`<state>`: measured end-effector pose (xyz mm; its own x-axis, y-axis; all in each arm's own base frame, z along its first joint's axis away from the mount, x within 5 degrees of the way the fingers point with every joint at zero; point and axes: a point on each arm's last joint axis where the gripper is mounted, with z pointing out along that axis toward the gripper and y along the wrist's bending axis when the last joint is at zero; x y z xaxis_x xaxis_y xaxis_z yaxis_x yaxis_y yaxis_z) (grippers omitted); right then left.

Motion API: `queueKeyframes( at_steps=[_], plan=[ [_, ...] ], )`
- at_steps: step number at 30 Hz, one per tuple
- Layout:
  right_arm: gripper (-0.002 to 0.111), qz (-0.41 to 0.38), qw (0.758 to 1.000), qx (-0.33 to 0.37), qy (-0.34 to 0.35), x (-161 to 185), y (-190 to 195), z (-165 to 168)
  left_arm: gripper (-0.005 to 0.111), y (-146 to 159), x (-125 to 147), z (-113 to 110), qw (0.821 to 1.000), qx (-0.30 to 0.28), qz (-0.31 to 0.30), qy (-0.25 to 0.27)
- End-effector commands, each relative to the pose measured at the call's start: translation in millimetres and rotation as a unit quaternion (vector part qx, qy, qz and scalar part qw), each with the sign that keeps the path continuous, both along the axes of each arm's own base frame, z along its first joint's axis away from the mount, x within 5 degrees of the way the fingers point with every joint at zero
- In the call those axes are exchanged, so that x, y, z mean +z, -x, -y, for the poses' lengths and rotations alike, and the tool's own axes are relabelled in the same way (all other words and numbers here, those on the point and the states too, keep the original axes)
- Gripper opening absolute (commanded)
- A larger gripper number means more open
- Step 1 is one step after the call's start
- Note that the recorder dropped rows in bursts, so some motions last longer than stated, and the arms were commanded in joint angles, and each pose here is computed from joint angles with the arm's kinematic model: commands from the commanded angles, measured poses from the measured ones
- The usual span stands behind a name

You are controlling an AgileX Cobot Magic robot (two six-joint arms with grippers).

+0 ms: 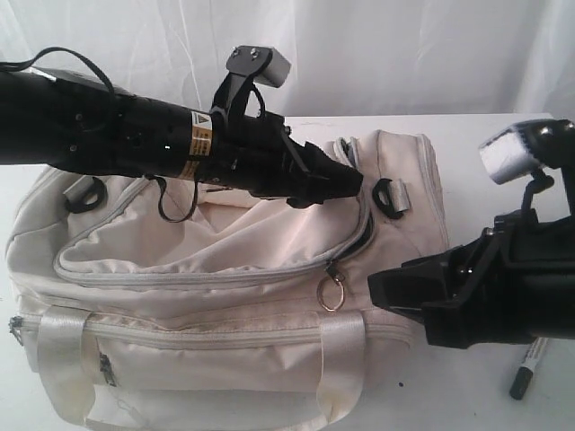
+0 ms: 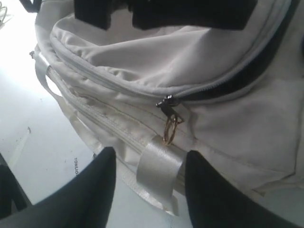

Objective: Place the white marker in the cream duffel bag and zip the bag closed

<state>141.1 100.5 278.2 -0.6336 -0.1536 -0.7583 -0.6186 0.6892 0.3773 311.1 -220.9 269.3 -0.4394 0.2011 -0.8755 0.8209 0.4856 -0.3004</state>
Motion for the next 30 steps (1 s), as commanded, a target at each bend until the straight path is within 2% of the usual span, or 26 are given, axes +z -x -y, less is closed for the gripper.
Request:
queueKeyframes(
  at_steps=[1,18,30],
  plan=[
    [0.044,0.009,1.000,-0.001,-0.013,1.2,0.6,-0.9,0.058,3.2,2.6,2.2,1.000,0.000,0.011,-0.007],
    [0.044,-0.006,1.000,0.010,-0.017,-2.7,2.4,-2.7,0.056,8.0,0.4,3.2,1.000,-0.021,-0.011,-0.011],
    [0.044,-0.022,0.999,0.003,-0.033,-17.0,6.2,-2.4,0.056,3.5,-0.7,0.7,1.000,0.007,-0.009,-0.020]
  ],
)
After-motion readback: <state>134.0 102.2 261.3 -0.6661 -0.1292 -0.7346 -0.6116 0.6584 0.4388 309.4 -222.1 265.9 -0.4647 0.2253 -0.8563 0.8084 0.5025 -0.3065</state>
